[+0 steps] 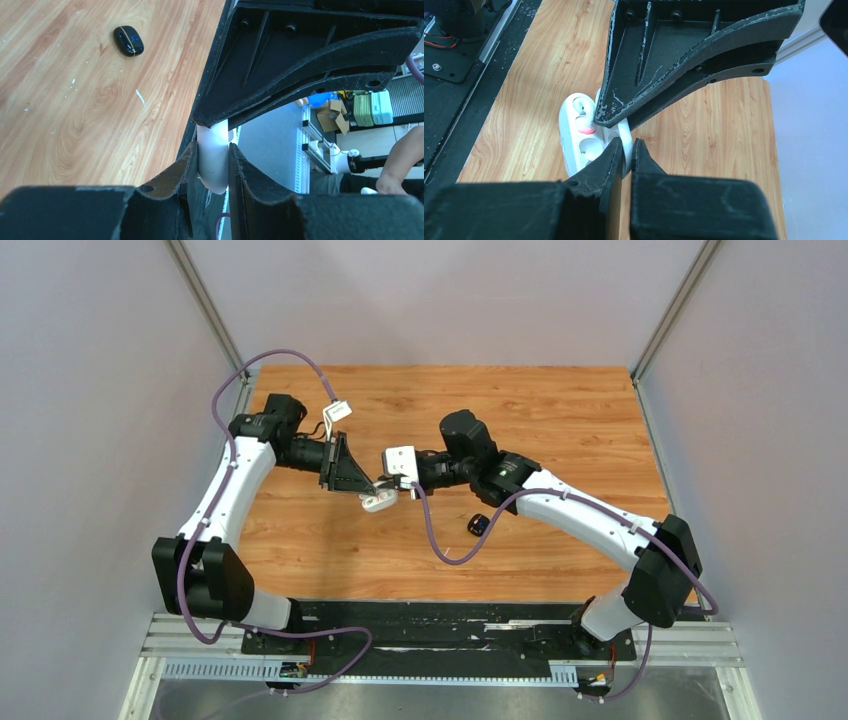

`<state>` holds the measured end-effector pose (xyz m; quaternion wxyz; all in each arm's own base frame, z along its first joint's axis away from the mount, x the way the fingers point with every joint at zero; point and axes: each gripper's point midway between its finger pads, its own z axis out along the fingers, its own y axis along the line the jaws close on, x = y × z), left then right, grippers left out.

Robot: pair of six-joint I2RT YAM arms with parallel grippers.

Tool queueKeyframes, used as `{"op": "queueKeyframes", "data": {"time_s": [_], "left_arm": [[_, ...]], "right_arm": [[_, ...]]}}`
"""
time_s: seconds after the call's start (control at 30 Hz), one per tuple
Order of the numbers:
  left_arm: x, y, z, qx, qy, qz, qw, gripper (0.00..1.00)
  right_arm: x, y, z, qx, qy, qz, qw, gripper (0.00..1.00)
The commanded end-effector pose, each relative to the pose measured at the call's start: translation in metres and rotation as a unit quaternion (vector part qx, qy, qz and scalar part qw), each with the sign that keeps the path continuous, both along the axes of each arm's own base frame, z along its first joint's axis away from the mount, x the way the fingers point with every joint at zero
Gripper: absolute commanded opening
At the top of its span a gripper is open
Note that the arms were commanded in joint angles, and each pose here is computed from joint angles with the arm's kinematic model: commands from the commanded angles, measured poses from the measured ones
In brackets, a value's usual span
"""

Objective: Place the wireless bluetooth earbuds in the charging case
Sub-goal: Adjust the charging case, then pick up the earbud from the center of the board.

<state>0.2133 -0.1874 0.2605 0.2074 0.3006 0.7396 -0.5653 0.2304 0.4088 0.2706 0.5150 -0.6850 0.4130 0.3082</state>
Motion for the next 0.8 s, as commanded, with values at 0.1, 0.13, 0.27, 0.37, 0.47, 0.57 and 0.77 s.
{"op": "queueKeyframes", "data": {"time_s": [0.1,0.13,0.27,0.37,0.47,0.57,0.77], "left_arm": [[0.000,-0.006,0.024,-0.038,-0.027,-0.014,0.999,0.07],[0.000,-0.006,0.024,-0.035,-0.030,-0.013,0.999,0.05],[0.003,-0.004,0.022,-0.017,-0.047,-0.010,0.999,0.00],[0.007,-0.001,0.019,-0.002,-0.056,-0.004,0.998,0.00],[0.010,0.000,0.016,0.008,-0.060,-0.001,0.998,0.00],[0.014,0.001,0.013,0.021,-0.067,0.005,0.998,0.00],[0.021,0.004,0.010,0.037,-0.081,0.013,0.996,0.00]], "right_arm": [[0.001,0.000,0.021,0.026,-0.015,-0.009,1.000,0.08],[0.001,-0.001,0.023,0.028,-0.013,-0.013,0.999,0.11],[0.001,-0.010,0.040,0.039,-0.004,-0.028,0.999,0.20],[0.000,-0.021,0.055,0.044,0.010,-0.034,0.998,0.24],[-0.002,-0.035,0.071,0.049,0.034,-0.045,0.997,0.29],[-0.002,-0.054,0.077,0.050,0.057,-0.062,0.995,0.34],[0.050,-0.105,0.051,0.053,0.200,-0.189,0.960,0.40]]}}
